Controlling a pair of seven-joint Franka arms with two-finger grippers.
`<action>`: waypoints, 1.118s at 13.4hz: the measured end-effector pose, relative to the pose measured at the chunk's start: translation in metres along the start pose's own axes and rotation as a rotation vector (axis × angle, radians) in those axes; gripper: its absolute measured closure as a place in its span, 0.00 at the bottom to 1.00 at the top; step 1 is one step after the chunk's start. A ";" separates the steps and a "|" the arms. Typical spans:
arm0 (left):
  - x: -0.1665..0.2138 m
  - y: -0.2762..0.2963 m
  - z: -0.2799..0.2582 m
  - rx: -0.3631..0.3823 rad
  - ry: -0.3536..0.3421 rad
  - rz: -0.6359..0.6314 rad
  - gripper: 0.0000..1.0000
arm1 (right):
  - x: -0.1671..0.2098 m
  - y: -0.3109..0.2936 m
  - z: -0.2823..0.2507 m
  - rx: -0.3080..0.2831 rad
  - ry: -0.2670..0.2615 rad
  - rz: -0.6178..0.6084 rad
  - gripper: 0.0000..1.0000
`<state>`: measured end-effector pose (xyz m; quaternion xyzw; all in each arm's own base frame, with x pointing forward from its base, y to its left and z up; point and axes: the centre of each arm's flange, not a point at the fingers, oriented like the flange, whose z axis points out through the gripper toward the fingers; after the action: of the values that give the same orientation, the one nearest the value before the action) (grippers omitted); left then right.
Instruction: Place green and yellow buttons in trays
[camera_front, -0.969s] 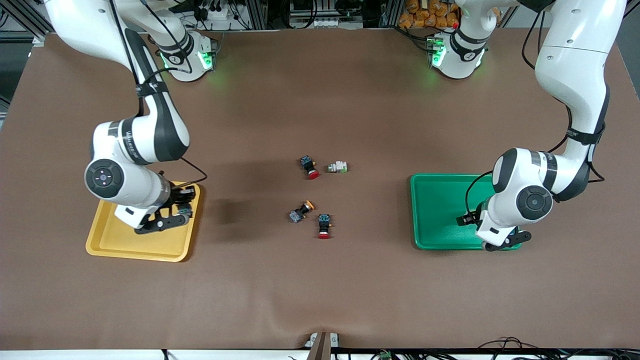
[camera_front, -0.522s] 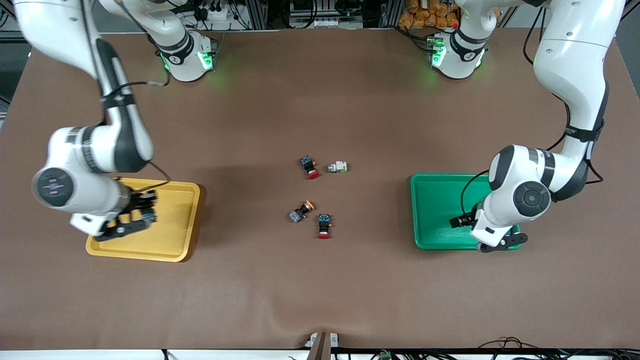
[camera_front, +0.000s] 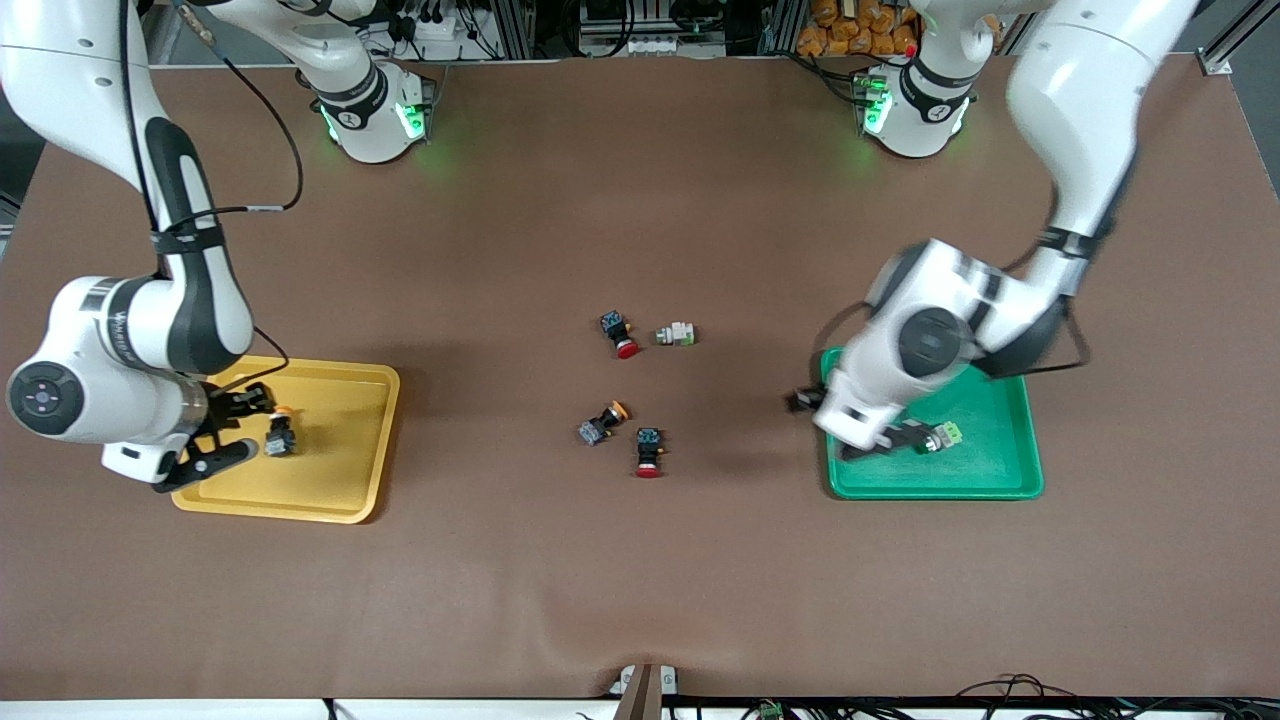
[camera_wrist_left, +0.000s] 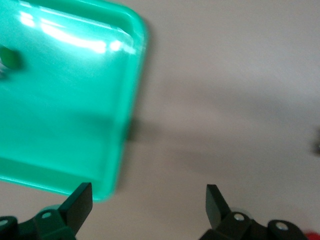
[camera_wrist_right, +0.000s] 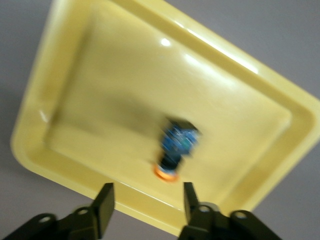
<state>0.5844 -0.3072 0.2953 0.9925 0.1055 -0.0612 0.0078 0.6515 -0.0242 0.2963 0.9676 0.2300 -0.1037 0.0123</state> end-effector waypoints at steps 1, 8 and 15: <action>-0.024 0.026 0.005 0.006 -0.004 0.034 0.00 | 0.014 -0.019 -0.008 -0.012 0.013 -0.023 0.20; -0.124 0.131 0.059 -0.054 -0.002 0.216 0.00 | 0.087 -0.154 -0.020 0.065 0.073 0.226 0.00; -0.145 0.144 0.100 -0.008 0.026 0.151 0.00 | 0.134 -0.244 -0.014 0.160 0.075 0.626 0.00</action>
<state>0.4622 -0.4812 0.2143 0.9983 0.0305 -0.0471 0.0148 0.6619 0.2544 0.2880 0.9923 -0.0874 -0.0771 -0.0412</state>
